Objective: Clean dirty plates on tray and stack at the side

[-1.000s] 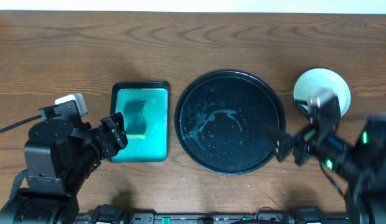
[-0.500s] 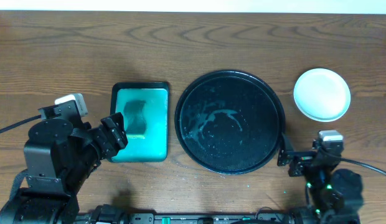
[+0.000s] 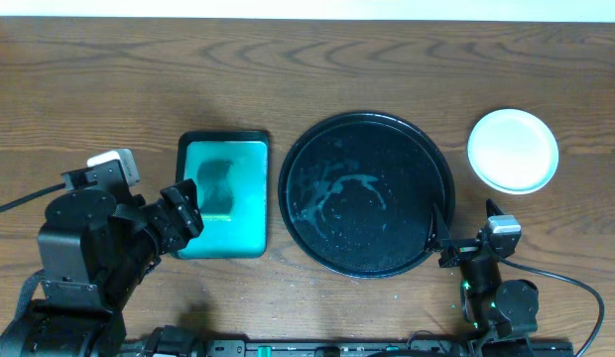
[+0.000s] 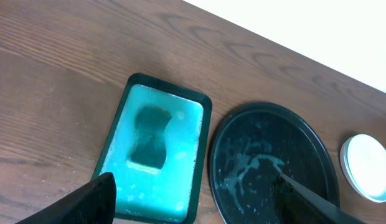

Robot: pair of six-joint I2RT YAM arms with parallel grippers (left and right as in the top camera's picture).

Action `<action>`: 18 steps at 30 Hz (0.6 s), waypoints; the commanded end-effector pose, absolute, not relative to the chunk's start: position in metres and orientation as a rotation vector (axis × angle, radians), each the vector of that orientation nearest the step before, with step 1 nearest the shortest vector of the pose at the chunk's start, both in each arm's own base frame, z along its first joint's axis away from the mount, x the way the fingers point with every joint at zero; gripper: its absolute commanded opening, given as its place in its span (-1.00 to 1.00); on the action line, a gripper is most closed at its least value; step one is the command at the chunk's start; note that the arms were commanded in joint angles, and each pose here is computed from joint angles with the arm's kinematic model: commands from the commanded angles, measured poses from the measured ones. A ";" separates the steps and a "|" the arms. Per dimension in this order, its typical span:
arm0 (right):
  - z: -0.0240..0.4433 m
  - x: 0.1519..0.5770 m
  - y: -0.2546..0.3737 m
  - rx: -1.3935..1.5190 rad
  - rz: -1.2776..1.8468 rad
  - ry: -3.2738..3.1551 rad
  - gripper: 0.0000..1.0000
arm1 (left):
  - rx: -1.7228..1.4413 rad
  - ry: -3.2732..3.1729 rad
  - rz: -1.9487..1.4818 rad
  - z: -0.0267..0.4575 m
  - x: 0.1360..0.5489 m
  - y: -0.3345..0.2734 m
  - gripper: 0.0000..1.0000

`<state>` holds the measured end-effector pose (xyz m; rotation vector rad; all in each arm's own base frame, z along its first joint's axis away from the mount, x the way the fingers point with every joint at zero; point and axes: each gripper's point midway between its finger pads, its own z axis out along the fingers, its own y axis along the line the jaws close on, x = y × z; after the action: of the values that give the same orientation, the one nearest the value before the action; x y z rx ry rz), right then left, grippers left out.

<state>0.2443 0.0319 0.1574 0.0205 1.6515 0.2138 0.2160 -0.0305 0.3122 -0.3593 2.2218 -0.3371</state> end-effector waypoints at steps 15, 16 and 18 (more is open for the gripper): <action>0.157 0.244 0.034 0.024 0.234 1.648 0.99 | -0.350 2.210 -0.322 0.316 0.216 -0.028 0.60; 0.157 0.244 0.034 0.024 0.234 1.648 0.98 | -0.350 2.210 -0.322 0.316 0.216 -0.028 0.60; 0.157 0.244 0.034 0.024 0.234 1.648 0.99 | -0.349 2.220 -0.312 0.313 0.215 -0.028 0.60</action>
<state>0.2443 0.0319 0.1577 0.0208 1.6503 0.2136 0.2160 -0.0305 0.3122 -0.3588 2.2218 -0.3369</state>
